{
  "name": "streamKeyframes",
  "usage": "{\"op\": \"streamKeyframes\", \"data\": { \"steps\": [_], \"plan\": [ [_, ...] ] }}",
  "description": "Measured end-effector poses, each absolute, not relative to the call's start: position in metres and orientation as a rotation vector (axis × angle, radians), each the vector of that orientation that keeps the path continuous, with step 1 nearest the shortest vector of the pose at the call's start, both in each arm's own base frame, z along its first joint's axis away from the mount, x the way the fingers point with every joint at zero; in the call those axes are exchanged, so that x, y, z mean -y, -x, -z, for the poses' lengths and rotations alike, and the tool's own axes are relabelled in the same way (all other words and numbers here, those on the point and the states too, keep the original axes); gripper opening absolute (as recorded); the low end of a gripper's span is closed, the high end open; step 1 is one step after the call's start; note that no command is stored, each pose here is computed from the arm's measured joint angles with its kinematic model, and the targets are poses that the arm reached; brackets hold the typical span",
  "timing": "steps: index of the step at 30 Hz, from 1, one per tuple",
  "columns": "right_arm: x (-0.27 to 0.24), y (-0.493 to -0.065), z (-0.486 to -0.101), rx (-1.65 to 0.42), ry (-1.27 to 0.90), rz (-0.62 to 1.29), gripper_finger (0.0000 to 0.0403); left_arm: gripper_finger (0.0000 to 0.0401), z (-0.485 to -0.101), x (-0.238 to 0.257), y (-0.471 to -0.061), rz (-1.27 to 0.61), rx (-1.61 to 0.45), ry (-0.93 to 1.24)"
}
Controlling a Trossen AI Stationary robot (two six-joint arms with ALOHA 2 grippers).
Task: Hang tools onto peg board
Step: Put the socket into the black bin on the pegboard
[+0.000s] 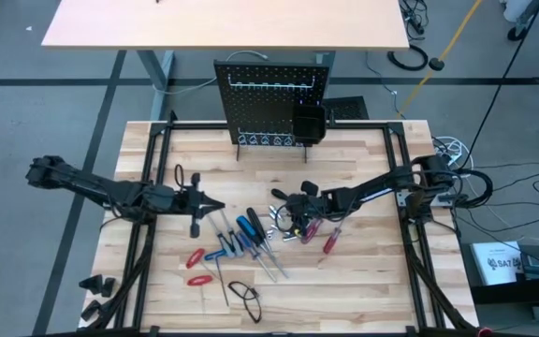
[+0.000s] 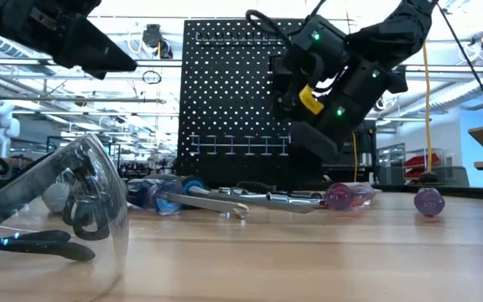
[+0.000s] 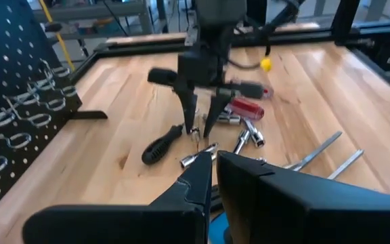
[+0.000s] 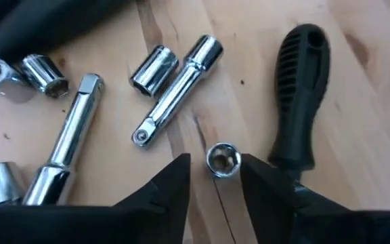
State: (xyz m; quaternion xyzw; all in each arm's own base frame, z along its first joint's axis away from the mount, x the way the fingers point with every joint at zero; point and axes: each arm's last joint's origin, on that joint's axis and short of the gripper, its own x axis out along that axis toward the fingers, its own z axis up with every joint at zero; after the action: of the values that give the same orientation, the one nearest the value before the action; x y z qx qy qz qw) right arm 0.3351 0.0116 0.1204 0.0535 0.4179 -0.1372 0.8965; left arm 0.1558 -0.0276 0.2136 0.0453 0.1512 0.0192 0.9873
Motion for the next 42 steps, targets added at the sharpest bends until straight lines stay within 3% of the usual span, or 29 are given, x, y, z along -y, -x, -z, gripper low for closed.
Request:
{"op": "streamKeyframes", "data": {
  "steps": [8,17,30,34,39,42],
  "plan": [
    [-0.012,-0.337,-0.117,-0.862,-0.101,0.277,0.0088,0.0032,-0.222,0.026,-0.139,0.033,-0.202,-0.081],
    [-0.012,-0.337,-0.117,-0.858,-0.103,0.276,0.0087,0.0032,-0.205,0.021,-0.115,0.036,-0.003,-0.068],
    [-0.011,-0.339,-0.118,-0.839,-0.118,0.28,0.0121,0.0032,-0.207,0.02,-0.112,0.034,0.057,-0.055],
    [-0.011,-0.339,-0.118,-0.839,-0.115,0.279,0.0105,0.0032,-0.207,0.02,-0.112,0.034,0.056,-0.055],
    [-0.011,-0.339,-0.118,-0.838,-0.108,0.276,0.0054,0.0032,-0.207,0.02,-0.112,0.034,0.056,-0.056],
    [-0.011,-0.339,-0.118,-0.838,-0.108,0.277,0.0049,0.0032,-0.207,0.02,-0.112,0.034,0.056,-0.056]
  ]
}}
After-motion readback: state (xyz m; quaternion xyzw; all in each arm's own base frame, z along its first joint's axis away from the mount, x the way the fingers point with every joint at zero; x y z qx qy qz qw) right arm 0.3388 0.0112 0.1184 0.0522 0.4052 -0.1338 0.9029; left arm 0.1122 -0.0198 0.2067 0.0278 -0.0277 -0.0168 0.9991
